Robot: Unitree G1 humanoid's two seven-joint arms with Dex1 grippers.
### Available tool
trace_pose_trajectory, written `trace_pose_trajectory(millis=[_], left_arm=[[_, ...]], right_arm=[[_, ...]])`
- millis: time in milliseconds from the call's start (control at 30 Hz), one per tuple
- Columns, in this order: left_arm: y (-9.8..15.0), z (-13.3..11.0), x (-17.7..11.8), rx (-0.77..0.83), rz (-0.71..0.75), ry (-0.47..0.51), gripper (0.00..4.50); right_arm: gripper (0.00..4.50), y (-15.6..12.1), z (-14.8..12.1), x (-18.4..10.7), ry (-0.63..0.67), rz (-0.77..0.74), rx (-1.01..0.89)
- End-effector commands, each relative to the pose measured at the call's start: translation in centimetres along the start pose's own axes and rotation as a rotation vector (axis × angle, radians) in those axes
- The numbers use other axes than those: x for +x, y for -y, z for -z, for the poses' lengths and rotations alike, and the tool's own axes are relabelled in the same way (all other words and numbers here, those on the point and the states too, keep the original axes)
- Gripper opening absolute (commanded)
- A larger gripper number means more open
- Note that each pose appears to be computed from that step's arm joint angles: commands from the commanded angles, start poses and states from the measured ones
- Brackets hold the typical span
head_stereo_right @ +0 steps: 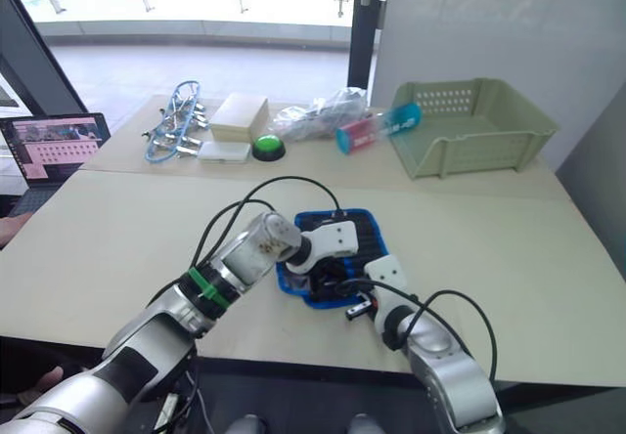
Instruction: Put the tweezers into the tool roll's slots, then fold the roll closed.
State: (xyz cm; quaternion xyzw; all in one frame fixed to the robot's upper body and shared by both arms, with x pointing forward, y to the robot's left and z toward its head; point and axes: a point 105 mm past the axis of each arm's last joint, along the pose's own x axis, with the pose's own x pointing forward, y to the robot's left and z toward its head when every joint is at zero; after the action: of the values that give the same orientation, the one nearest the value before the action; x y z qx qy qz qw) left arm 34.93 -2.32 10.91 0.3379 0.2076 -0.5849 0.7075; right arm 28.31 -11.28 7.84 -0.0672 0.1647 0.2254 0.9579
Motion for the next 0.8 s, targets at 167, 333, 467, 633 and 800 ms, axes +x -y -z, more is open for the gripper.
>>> trace_pose_trajectory(millis=[167, 333, 467, 633, 800], left_arm=[[-0.3, -0.1, -1.0, -0.020, -0.019, 0.034, 1.05], [-0.8, -0.8, -4.9, -0.085, -0.024, 0.132, 2.64], [-1.3, 0.7, -11.0, -0.178, -0.091, 0.253, 3.98], [0.2, 4.7, -15.5, -0.246, -0.173, 0.343, 4.43], [-0.2, 8.8, -20.3, -0.280, -0.403, 0.504, 4.43]], right_arm=[[0.00, -1.4, 2.6, 0.0, -0.107, -0.060, 0.035], [0.00, -1.5, 2.6, -0.1, -0.106, -0.063, 0.033], [0.00, -1.3, 2.4, -0.1, -0.100, -0.064, 0.024], [0.00, -1.1, 1.6, -0.2, -0.064, -0.074, 0.010], [0.00, -1.5, 0.6, -0.6, 0.003, -0.104, -0.025]])
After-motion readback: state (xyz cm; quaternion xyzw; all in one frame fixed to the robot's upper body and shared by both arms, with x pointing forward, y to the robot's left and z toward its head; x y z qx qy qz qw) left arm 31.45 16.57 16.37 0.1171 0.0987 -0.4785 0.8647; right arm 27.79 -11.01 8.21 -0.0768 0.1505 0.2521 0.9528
